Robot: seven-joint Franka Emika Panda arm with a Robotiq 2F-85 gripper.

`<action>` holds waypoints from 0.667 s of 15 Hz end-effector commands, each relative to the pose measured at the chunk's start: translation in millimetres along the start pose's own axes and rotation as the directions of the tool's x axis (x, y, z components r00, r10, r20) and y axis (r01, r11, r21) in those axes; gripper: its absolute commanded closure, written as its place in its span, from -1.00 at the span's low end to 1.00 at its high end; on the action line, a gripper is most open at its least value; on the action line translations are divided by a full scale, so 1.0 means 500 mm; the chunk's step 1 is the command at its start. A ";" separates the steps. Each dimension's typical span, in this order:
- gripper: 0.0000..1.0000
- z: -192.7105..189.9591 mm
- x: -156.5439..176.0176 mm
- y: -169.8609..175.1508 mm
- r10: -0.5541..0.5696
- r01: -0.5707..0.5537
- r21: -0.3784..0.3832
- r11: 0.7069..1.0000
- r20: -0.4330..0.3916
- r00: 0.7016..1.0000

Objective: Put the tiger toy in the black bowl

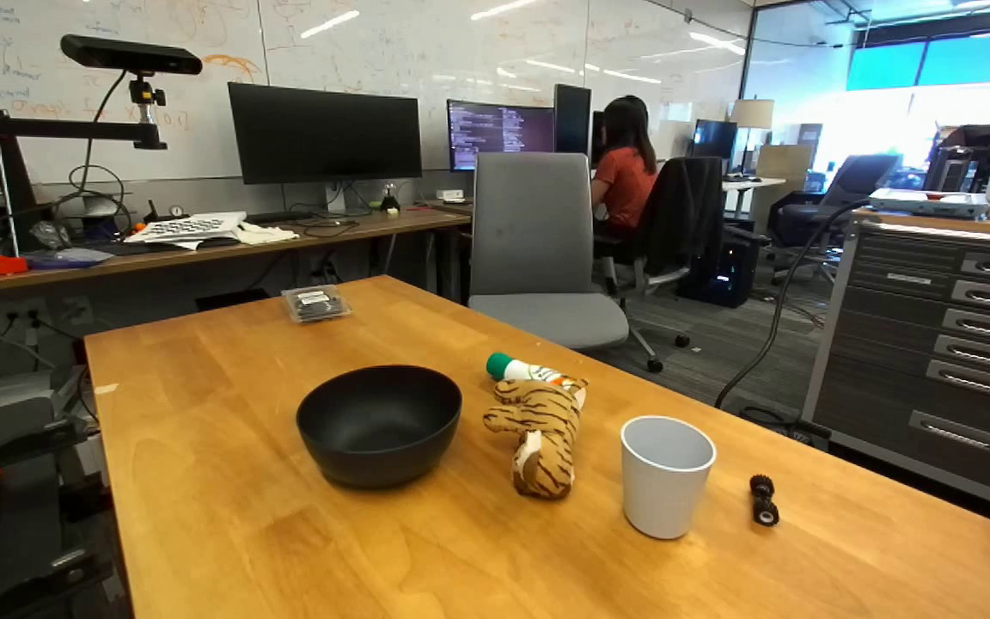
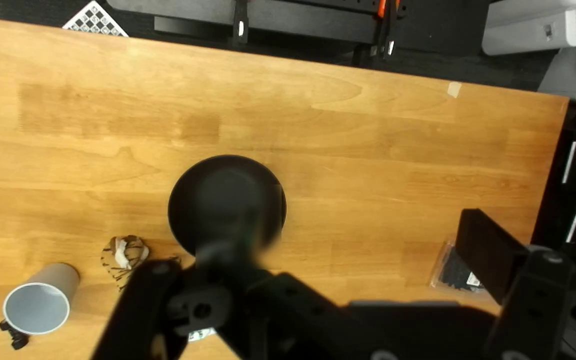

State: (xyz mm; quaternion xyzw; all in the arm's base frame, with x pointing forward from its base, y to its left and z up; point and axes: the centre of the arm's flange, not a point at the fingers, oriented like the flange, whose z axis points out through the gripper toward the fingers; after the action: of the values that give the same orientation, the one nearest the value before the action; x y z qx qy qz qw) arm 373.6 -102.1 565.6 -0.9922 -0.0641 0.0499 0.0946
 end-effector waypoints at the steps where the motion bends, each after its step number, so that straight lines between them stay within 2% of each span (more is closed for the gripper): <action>1: -1.00 0.012 0.029 0.014 0.047 -0.049 -0.022 0.999 -0.097 0.994; 6: -1.00 0.045 0.096 0.047 0.135 -0.142 -0.029 0.989 -0.175 0.975; 10: -1.00 0.066 0.176 0.078 0.235 -0.239 -0.001 0.971 -0.190 0.953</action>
State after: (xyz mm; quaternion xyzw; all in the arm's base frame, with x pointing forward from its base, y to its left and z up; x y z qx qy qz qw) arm 428.3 -118.4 523.9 -0.9965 0.0248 -0.0285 0.0741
